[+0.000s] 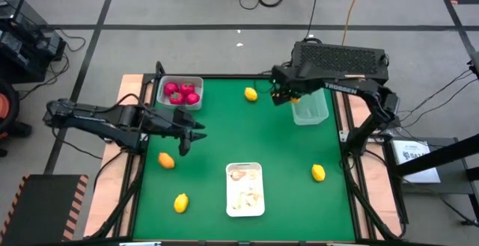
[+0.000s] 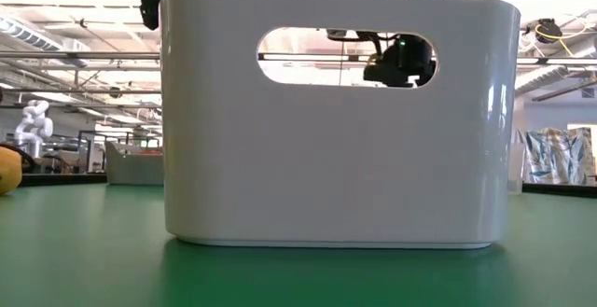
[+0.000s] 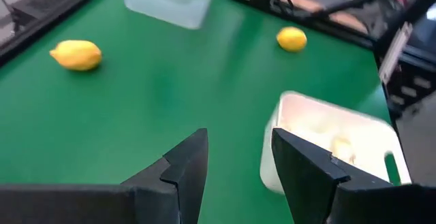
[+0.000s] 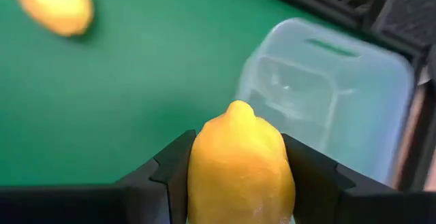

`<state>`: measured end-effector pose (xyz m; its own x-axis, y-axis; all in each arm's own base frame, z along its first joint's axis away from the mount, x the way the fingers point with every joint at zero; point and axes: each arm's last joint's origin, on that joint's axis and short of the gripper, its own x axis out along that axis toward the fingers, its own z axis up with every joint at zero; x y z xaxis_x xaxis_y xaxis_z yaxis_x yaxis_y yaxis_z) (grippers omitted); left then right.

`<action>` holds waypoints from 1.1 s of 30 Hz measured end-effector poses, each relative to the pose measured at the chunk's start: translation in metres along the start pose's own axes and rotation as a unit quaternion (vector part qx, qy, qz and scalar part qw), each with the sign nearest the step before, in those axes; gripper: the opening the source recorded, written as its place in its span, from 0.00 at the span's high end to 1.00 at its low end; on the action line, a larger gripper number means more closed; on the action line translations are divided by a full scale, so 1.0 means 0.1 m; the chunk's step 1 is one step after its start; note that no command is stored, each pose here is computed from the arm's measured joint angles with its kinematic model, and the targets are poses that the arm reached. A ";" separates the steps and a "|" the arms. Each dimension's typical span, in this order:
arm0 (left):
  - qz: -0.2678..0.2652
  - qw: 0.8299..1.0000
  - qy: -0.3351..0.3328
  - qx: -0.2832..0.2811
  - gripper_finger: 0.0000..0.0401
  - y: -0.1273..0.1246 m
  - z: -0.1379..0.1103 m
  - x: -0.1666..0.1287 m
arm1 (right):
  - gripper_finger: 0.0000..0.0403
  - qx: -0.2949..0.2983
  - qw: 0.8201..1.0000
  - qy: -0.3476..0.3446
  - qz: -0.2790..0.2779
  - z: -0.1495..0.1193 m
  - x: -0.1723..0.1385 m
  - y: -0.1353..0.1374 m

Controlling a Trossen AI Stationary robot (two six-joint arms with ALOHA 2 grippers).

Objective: Sort produce into baskets
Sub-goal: Put the center lemon into the transparent bin, then put the top center lemon into the transparent bin

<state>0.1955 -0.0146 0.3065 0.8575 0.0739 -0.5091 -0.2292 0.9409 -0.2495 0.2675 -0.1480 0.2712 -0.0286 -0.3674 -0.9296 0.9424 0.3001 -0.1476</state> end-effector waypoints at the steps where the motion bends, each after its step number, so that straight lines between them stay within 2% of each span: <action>1: 0.003 1.000 -0.007 -0.007 0.58 0.02 0.02 0.01 | 0.56 -0.009 1.000 0.001 -0.003 0.04 0.02 -0.05; 9: 0.031 0.991 -0.089 -0.094 0.58 0.21 0.23 0.04 | 0.54 -0.118 0.993 0.012 -0.018 0.22 0.15 -0.27; 16: 0.057 0.974 -0.150 -0.159 0.58 0.33 0.37 0.10 | 0.50 -0.172 0.985 0.016 -0.027 0.34 0.21 -0.44; 21: 0.067 0.966 -0.146 -0.204 0.58 0.38 0.36 0.18 | 0.47 -0.192 0.981 0.026 -0.032 0.38 0.25 -0.54; 28: 0.068 0.967 -0.137 -0.204 0.58 0.37 0.34 0.21 | 0.42 -0.203 0.977 0.032 -0.058 0.37 0.29 -0.59; 33: 0.074 0.976 -0.098 -0.180 0.58 0.38 0.28 0.22 | 0.37 -0.167 0.981 0.049 -0.082 0.27 0.43 -0.62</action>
<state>0.2186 0.0323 0.3086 0.8666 0.2940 -0.4033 -0.4731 0.7413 -0.4760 0.2173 -0.2059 0.2497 -0.2176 -0.3526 -0.9101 0.7610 0.5226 -0.3844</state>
